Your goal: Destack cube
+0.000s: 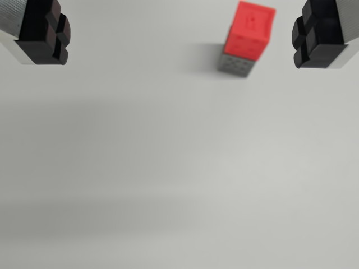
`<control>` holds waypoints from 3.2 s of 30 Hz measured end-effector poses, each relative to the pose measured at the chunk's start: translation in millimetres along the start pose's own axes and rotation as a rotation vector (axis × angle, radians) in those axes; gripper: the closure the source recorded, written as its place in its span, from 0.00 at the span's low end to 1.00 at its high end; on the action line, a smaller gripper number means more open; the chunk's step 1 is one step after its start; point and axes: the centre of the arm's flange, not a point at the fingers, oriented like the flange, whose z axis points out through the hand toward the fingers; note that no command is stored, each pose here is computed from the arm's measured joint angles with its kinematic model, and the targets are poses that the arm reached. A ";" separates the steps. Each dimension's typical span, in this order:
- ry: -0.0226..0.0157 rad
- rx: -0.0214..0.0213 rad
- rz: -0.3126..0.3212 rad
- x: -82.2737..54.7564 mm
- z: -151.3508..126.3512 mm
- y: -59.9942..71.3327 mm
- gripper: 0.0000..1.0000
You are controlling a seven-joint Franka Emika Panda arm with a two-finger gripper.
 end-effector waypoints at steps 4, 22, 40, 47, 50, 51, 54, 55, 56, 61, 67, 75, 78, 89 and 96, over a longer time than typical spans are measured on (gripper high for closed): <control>0.0000 0.0000 0.000 0.0 0.0 0.0 0.00; -0.0040 -0.0039 0.005 -3.5 4.5 1.2 0.00; -0.0085 -0.0076 0.038 -28.9 22.6 10.0 0.00; -0.0098 -0.0104 0.056 -43.1 33.0 14.5 0.00; -0.0107 -0.0125 0.064 -50.5 38.1 16.8 0.00; -0.0108 -0.0128 0.066 -51.8 39.0 17.2 0.00; -0.0113 -0.0147 0.076 -59.3 44.5 19.7 0.00; -0.0113 -0.0151 0.079 -61.9 46.4 20.5 0.00; -0.0116 -0.0156 0.082 -64.4 48.2 21.3 0.00; -0.0127 -0.0186 0.098 -76.6 57.3 25.3 0.00; -0.0139 -0.0227 0.120 -93.4 69.5 31.0 0.00; -0.0149 -0.0293 0.149 -117.0 87.0 38.7 0.00; -0.0149 -0.0322 0.160 -126.8 94.0 42.0 0.00; -0.0153 -0.0417 0.202 -162.5 120.1 53.4 0.00; -0.0169 -0.0471 0.231 -185.1 137.1 60.8 0.00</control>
